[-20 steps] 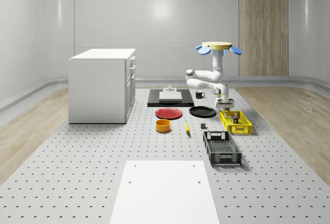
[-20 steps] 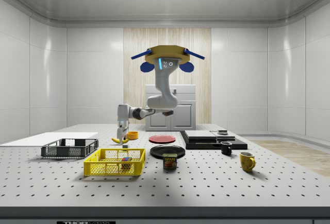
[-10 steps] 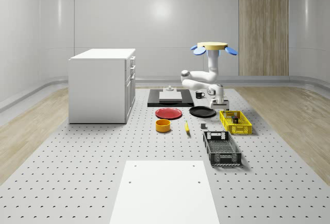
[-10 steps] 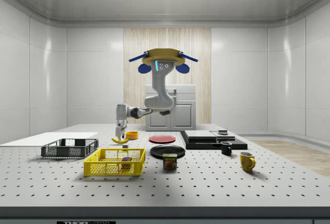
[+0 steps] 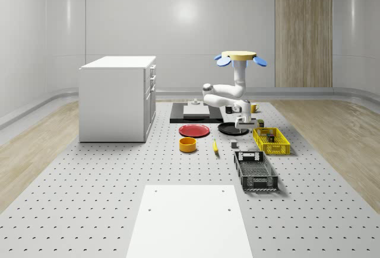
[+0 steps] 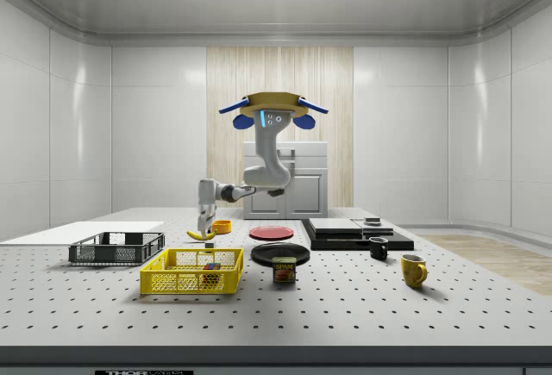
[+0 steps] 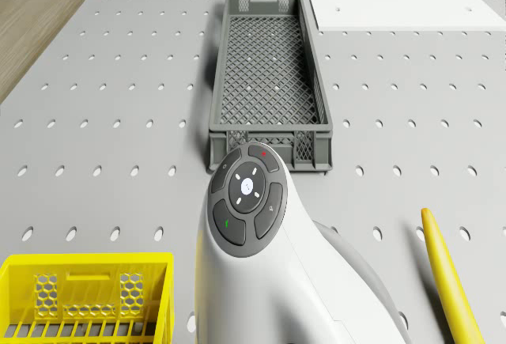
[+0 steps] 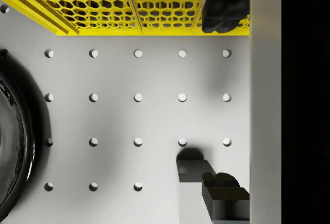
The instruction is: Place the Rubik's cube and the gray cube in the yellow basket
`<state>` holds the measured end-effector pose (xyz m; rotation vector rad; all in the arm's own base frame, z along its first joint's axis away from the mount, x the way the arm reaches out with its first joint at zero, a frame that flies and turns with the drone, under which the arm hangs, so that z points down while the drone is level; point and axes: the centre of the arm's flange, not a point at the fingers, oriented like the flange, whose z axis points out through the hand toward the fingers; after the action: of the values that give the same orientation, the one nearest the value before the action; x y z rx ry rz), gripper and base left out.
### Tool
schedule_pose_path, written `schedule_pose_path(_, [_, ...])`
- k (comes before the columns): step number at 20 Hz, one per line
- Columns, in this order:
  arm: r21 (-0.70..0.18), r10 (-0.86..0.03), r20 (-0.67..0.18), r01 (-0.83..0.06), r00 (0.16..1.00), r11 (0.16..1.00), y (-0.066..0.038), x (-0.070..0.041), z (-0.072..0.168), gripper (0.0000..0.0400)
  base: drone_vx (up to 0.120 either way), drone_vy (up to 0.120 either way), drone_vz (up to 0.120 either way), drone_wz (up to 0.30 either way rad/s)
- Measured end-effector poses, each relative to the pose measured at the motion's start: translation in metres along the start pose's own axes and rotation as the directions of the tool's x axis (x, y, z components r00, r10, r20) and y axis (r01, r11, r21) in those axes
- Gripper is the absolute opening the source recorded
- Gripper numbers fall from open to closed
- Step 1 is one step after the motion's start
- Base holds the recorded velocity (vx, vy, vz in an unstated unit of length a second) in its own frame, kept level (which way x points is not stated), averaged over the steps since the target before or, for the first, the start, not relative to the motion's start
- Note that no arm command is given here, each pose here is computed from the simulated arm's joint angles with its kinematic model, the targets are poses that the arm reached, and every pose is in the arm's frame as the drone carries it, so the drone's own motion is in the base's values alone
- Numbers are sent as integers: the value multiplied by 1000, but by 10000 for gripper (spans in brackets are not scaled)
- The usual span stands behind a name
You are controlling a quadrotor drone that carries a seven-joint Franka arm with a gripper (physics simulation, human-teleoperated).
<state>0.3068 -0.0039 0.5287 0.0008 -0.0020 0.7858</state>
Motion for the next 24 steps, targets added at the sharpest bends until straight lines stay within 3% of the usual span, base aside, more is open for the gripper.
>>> schedule_pose_path(9, [0, 0, 0, 0, 1000, 1000, 0, 0, 0, 400, 0, -120, -76, 0])
schedule_pose_path(18, [0, 0, 0, 0, 1000, 1000, 0, 0, 0, 400, 0, -120, 0, 0])
schedule_pose_path(24, [0, 0, 0, 0, 1000, 1000, 0, 0, 0, 400, 67, -13, 0, 0])
